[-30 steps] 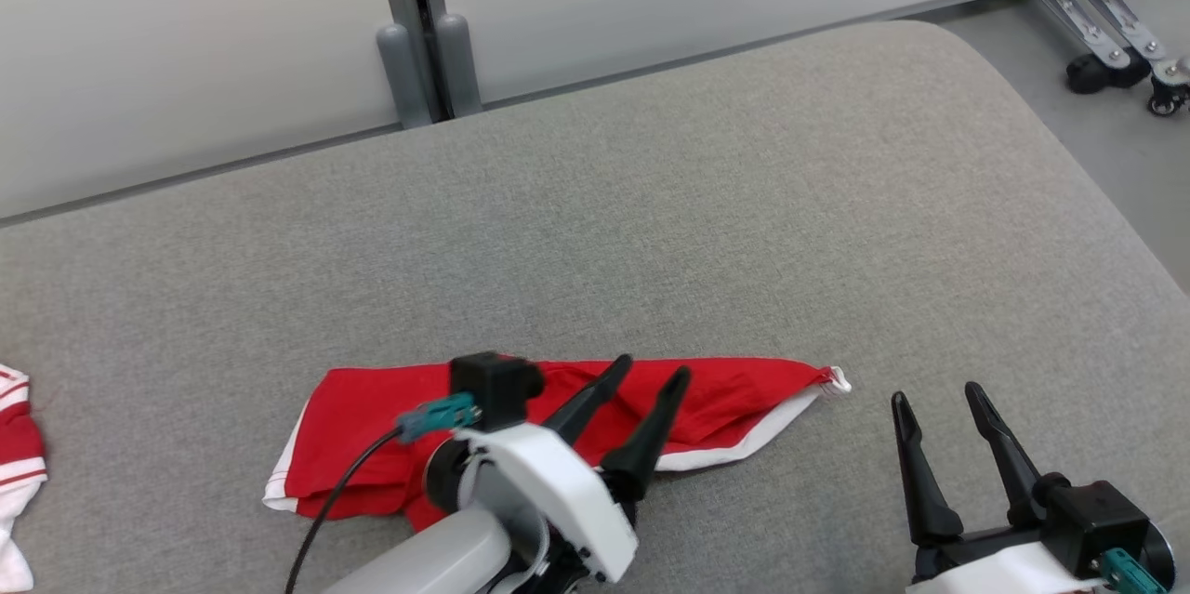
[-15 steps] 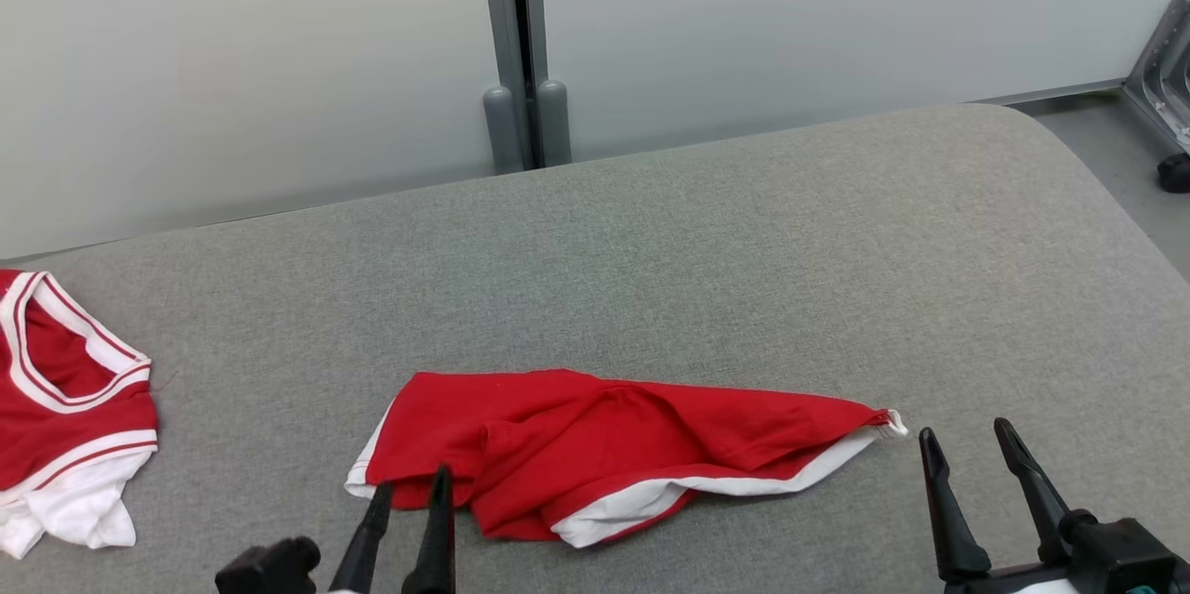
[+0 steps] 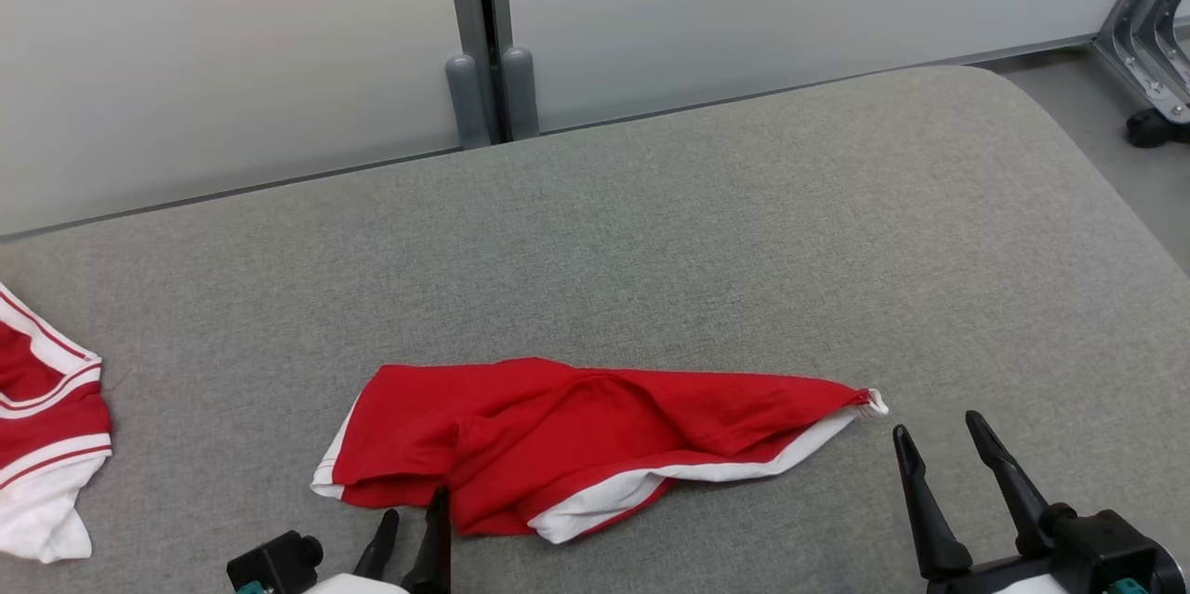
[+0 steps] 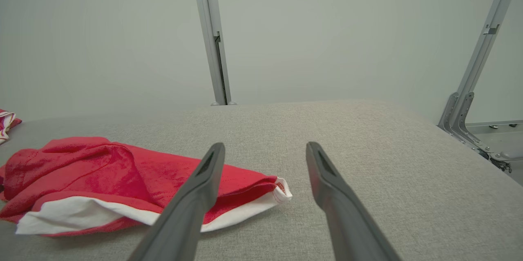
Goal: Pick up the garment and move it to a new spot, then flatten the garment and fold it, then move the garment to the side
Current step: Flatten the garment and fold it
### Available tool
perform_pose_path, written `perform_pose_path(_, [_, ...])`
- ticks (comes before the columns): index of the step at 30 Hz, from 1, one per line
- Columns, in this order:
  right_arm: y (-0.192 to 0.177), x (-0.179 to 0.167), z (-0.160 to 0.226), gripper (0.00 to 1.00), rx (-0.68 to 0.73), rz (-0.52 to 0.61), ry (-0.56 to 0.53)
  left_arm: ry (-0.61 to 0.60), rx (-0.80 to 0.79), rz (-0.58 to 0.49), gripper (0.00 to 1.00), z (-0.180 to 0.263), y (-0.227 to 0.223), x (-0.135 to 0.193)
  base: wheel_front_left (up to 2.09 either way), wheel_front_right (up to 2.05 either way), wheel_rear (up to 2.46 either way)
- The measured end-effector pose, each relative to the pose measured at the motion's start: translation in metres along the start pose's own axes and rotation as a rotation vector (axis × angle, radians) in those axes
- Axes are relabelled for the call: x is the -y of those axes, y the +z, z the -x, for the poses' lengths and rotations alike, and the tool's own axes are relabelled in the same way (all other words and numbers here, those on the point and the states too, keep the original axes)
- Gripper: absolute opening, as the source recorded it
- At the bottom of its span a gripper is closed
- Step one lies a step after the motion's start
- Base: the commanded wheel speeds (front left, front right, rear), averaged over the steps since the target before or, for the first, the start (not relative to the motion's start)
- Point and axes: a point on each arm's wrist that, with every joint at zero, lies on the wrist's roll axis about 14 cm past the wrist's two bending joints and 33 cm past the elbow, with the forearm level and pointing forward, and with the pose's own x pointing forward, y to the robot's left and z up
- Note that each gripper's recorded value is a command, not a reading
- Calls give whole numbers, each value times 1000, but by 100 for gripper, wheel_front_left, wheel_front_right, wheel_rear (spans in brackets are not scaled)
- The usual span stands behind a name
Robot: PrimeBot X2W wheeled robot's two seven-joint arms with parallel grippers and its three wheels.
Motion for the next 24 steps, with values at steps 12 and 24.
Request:
perform_pose_path(12, [-7,8,-11,100,-26,-4,-31,10,-48,294,0,-37,-2,-3,0,0,0])
perform_pose_path(24, [-6,8,-13,100,-20,-6,-31,-123,172,304,0,-44,65,17,0,0,0])
